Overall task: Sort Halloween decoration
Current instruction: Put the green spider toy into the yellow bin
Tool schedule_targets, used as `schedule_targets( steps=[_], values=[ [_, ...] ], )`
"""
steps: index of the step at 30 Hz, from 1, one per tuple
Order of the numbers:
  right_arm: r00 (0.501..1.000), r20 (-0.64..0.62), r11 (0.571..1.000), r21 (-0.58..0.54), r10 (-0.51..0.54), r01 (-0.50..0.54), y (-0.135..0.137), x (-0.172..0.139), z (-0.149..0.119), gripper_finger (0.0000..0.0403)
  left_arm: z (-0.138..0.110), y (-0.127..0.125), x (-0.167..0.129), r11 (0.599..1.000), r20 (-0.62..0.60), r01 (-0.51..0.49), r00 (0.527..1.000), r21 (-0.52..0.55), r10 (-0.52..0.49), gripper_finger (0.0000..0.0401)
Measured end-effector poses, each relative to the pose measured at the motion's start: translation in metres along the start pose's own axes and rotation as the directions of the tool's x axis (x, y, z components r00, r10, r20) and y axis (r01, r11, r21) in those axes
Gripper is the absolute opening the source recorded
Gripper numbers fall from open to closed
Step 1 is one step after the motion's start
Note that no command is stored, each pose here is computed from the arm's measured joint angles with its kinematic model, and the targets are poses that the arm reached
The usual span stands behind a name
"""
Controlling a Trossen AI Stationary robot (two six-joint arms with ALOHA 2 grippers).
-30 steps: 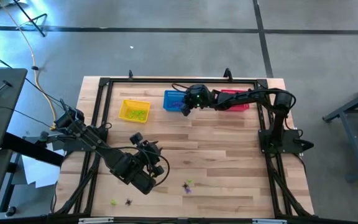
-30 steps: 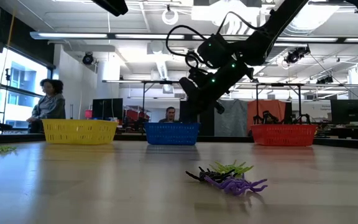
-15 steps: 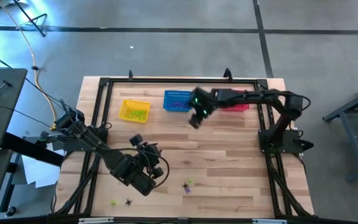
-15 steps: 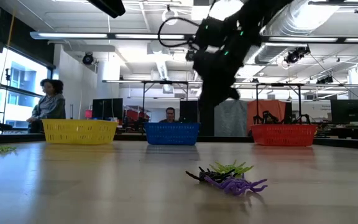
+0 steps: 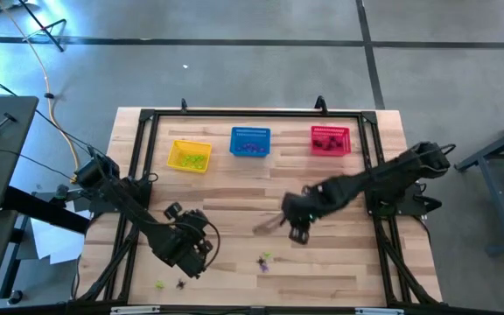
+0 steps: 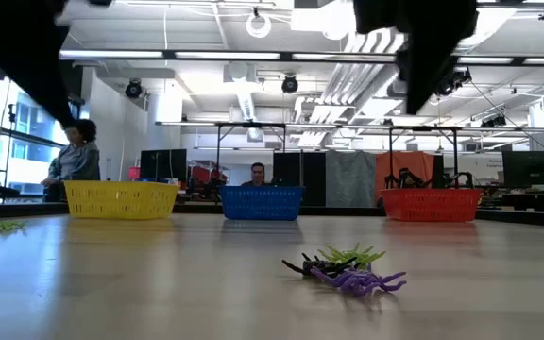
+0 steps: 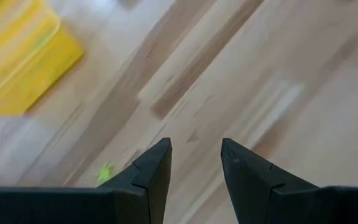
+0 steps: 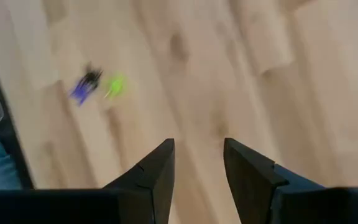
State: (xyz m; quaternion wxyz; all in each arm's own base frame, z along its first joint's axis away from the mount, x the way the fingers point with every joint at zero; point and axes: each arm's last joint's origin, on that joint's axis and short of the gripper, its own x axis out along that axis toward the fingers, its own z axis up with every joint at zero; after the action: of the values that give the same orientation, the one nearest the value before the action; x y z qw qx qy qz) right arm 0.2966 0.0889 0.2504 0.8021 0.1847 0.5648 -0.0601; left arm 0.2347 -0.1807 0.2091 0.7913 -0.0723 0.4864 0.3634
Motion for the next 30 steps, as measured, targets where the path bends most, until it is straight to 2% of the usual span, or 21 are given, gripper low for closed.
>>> schedule_targets(
  steps=[8,17,24,26,30],
  values=[
    [1.0,-0.004,0.999,0.045,0.009,-0.008,0.049,-0.002,-0.046,0.0133,-0.032,0.018,0.032,0.993,-0.182,-0.121,0.976,0.001,0.119,0.0131],
    [1.0,0.029,0.994,0.106,-0.002,-0.002,0.073,-0.006,-0.077,0.0133,-0.046,0.032,0.049,0.972,-0.219,-0.17,0.954,0.16,0.202,0.0131],
    [1.0,0.021,0.991,0.136,0.011,-0.014,0.08,-0.008,-0.088,0.0133,-0.054,0.042,0.061,0.934,-0.213,-0.181,0.944,0.308,0.253,0.0131],
    [1.0,0.02,0.992,0.124,0.012,-0.014,0.081,-0.008,-0.089,0.0133,-0.057,0.043,0.064,0.937,-0.212,-0.182,0.944,0.299,0.251,0.0131],
    [1.0,0.005,0.997,0.069,0.02,-0.02,0.081,-0.008,-0.089,0.0133,-0.058,0.042,0.065,0.962,-0.237,-0.184,0.944,0.201,0.23,0.0131]
  ],
)
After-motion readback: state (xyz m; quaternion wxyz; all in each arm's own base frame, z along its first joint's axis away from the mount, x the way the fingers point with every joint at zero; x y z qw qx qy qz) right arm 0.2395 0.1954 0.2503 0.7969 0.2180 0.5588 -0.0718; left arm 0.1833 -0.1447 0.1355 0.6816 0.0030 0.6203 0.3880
